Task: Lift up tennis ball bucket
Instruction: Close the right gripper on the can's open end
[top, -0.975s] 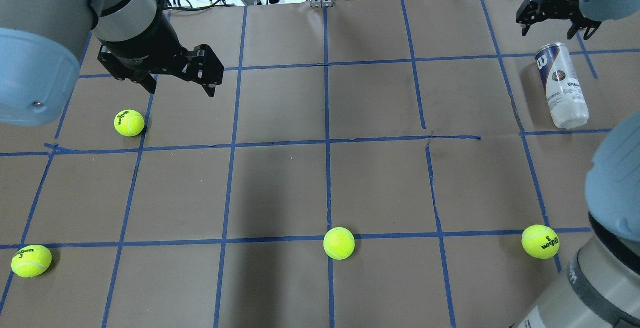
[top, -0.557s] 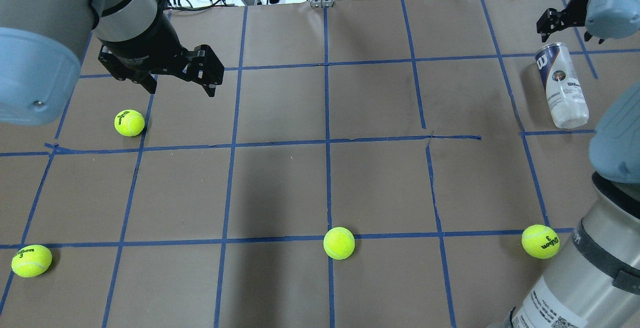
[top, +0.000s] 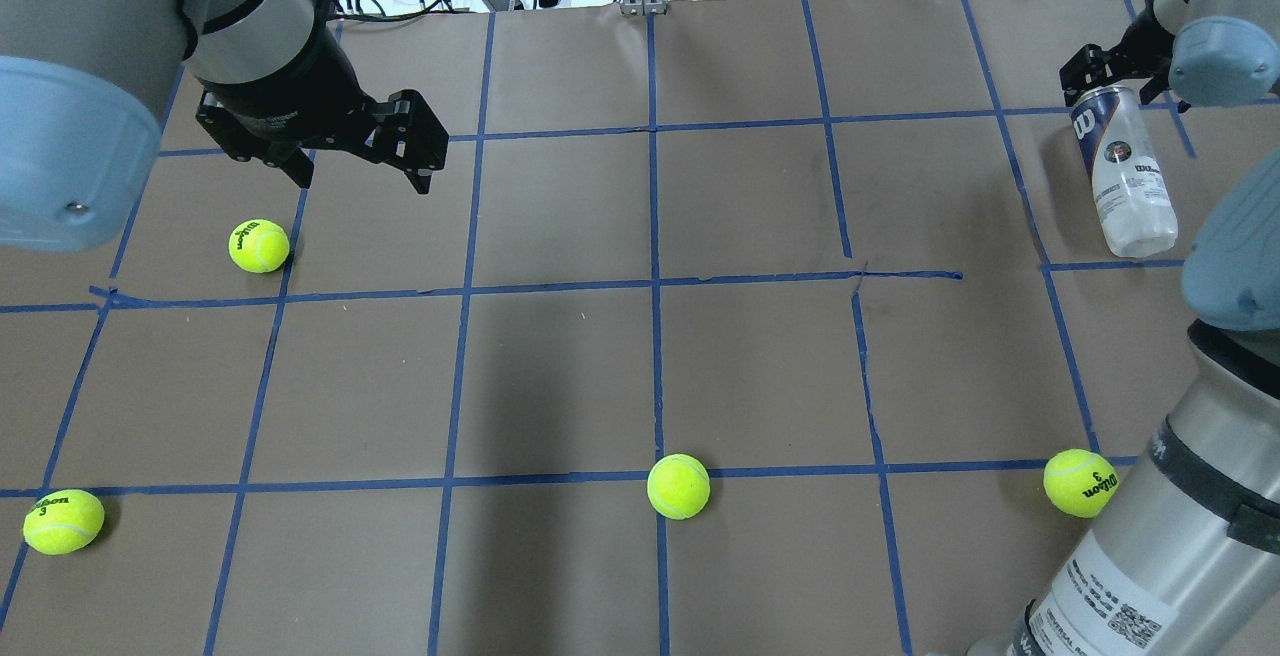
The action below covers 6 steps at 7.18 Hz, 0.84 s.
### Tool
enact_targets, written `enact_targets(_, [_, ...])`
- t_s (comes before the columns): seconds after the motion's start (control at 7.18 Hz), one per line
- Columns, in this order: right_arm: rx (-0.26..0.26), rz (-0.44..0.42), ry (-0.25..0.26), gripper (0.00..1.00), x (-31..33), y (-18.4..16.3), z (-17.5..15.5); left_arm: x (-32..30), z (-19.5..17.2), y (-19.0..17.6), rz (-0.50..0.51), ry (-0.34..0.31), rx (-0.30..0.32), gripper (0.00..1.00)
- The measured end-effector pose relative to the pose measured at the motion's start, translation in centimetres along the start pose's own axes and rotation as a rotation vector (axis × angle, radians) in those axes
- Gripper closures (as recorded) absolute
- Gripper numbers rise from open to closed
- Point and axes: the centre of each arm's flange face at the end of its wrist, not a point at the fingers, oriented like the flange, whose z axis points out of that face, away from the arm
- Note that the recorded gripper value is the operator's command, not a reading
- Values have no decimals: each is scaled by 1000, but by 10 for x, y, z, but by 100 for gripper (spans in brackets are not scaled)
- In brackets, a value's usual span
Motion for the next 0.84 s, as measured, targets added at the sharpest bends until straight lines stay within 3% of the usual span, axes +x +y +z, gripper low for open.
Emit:
enact_targets(0.7, [-26,-56,-9,8,7,4,27,0,-1,-1,0,1,3,0])
enact_targets(0.84, [-30,-58,-11,20,9,5,31,0,-1,0,0,1,3,0])
